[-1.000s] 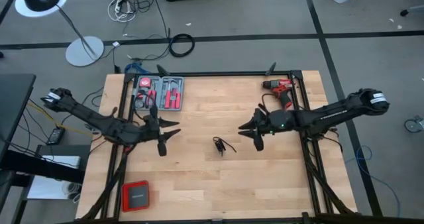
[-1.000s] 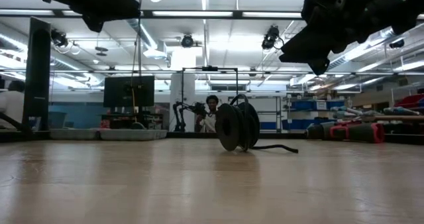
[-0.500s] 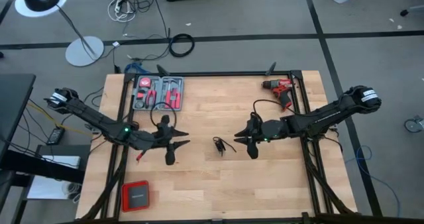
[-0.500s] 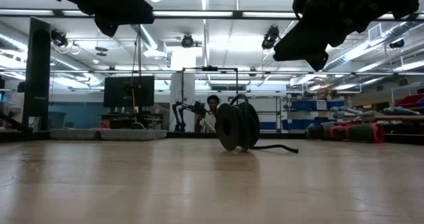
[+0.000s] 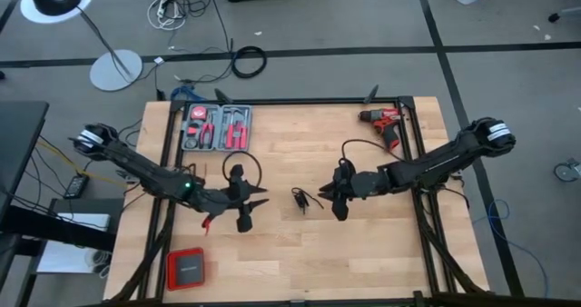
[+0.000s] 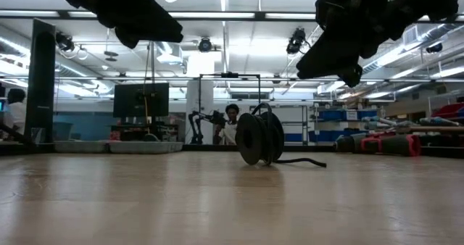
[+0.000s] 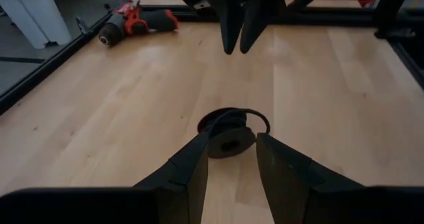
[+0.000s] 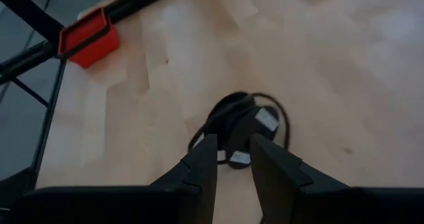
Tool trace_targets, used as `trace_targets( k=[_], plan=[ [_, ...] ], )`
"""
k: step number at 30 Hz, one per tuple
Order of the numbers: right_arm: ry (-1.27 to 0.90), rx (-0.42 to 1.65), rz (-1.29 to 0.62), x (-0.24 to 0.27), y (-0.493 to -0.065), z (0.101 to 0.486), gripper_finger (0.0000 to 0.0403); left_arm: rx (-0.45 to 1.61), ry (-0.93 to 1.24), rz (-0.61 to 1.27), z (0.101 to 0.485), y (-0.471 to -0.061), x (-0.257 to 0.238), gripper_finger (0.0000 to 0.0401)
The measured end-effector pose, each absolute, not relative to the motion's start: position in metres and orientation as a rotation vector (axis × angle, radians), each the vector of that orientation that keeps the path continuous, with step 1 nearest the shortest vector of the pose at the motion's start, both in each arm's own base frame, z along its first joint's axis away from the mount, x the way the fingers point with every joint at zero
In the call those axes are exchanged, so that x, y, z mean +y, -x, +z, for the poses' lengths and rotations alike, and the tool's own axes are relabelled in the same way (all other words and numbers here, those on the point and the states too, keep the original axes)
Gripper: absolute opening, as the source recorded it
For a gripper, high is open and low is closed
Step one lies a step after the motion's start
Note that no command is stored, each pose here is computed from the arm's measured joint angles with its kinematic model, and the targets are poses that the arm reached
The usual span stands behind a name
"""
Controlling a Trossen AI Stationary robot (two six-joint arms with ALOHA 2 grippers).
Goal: Coil cords
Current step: Uncoil the black wire on the spool
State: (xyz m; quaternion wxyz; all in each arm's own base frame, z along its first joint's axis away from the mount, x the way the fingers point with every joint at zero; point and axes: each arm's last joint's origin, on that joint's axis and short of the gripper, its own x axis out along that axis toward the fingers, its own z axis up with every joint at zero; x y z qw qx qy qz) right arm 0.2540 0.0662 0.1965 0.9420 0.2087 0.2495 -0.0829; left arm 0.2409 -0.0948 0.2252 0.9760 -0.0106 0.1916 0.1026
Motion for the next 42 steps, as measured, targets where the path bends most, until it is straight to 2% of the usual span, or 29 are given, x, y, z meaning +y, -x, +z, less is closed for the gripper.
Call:
trace_targets(
  k=[5,12,17,23,35,42],
  plan=[
    [-0.415,0.556,-0.2,0.071,-0.265,0.182,0.0089,0.415,-0.029,0.209,0.221,-0.254,-0.098,0.0131],
    [-0.364,0.611,-0.206,0.081,-0.288,0.178,0.0089,0.451,0.033,0.203,0.219,-0.27,-0.093,0.0131],
    [-0.283,0.712,-0.309,0.088,-0.3,0.181,0.0089,0.5,0.066,0.233,0.215,-0.273,-0.088,0.0131],
    [-0.27,0.681,-0.312,0.101,-0.309,0.193,0.0089,0.498,0.079,0.245,0.215,-0.274,-0.084,0.0131],
    [-0.304,0.742,-0.367,0.104,-0.319,0.165,0.0089,0.501,0.131,0.234,0.215,-0.275,-0.083,0.0131],
    [-0.29,0.734,-0.386,0.104,-0.319,0.164,0.0089,0.528,0.146,0.228,0.213,-0.273,-0.083,0.0131]
  ],
)
